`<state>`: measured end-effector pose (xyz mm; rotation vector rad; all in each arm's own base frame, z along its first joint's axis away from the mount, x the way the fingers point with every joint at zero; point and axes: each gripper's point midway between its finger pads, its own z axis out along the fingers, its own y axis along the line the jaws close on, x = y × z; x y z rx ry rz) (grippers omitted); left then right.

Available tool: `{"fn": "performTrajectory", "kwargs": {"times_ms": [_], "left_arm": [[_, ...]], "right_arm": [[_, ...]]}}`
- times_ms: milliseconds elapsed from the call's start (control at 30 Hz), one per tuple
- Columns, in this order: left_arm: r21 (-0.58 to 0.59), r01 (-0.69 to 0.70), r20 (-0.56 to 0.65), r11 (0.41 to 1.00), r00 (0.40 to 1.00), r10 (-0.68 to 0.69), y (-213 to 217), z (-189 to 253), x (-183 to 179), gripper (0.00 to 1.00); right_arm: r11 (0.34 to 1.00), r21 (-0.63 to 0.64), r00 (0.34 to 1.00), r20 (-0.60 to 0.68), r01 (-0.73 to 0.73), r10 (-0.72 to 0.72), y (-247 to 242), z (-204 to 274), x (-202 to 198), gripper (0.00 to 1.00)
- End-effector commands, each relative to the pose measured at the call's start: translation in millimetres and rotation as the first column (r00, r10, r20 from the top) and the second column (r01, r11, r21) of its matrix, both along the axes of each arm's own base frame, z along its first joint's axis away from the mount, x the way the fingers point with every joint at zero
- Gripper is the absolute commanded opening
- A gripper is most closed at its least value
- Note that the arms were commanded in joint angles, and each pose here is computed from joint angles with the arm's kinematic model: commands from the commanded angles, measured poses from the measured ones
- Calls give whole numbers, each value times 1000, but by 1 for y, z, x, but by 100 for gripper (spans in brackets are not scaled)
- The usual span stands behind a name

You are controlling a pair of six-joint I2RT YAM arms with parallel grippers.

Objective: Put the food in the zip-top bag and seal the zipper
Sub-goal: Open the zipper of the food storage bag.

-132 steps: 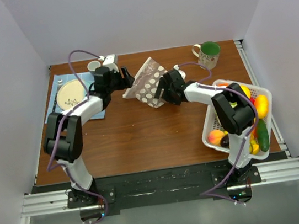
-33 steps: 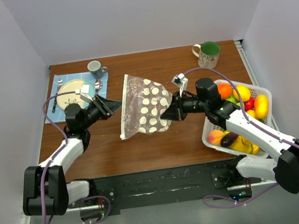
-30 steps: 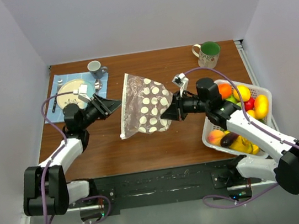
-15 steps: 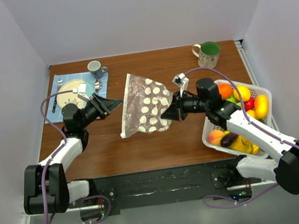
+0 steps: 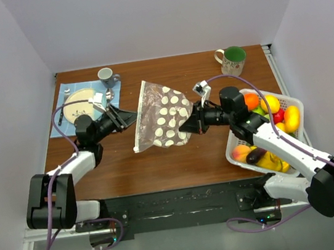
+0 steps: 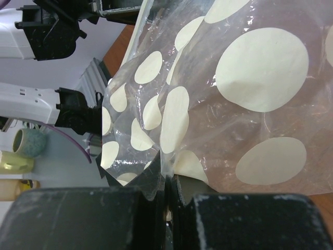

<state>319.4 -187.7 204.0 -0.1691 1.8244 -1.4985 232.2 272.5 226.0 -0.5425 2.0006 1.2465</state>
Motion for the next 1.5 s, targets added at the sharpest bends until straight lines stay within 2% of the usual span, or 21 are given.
{"fn": "performTrajectory", "kwargs": {"times_ms": [0,33,67,100,133,200,233,267,333,367,467,600,633,700,733,833,933,1067,1300,1467], "left_arm": [[10,-7,59,1000,998,6,-4,11,5,32],[26,-19,53,999,998,17,-2,9,7,24],[40,-48,71,998,996,45,1,12,10,11],[62,-69,78,996,995,64,3,13,13,3],[132,-92,74,987,994,83,7,7,17,0],[228,-229,130,946,970,204,25,17,31,0],[326,-259,150,909,964,221,31,16,32,0],[368,-372,209,852,926,314,48,29,39,0],[439,-414,270,797,907,322,49,44,36,0],[441,-458,304,772,886,351,54,55,36,0],[460,-449,317,766,889,331,47,66,31,0],[494,-412,288,765,908,303,37,56,24,0],[496,-397,270,773,916,297,32,48,21,0],[513,-394,234,762,919,317,30,33,23,0],[519,-381,210,766,925,317,24,25,20,0],[537,-420,156,732,902,403,26,1,22,0],[495,-446,127,745,886,446,19,-7,25,0],[497,-445,94,745,881,463,7,-21,27,0],[447,-455,73,770,876,476,-10,-14,30,0],[404,-436,60,804,890,453,-26,-6,28,0]], "right_arm": [[999,32,999,41,-16,15,5,13,2,3],[1000,21,999,37,-1,0,4,11,4,3],[1000,13,999,46,9,-10,3,10,7,6],[999,-11,999,28,30,-29,1,3,9,10],[997,-50,998,7,66,-66,-4,-2,13,27],[965,-161,978,7,206,-208,-19,-19,36,41],[942,-228,966,-9,248,-257,-27,-22,39,52],[899,-289,942,34,329,-334,-38,-24,52,55],[864,-348,929,69,364,-363,-35,-15,53,66],[843,-366,916,86,395,-392,-35,-11,56,67],[794,-390,880,107,466,-464,-25,5,66,68],[814,-331,872,66,478,-485,3,22,77,67],[834,-284,877,62,473,-476,15,33,82,65],[829,-278,868,33,485,-496,29,28,89,61],[832,-250,864,36,495,-503,35,37,95,56],[820,-254,850,12,513,-527,48,27,105,54],[816,-280,846,-21,506,-532,57,2,109,54],[824,-278,849,-52,493,-526,64,-19,108,54],[787,-268,808,-46,556,-587,47,-25,104,56],[808,-265,822,-85,526,-563,59,-33,103,58]]}}
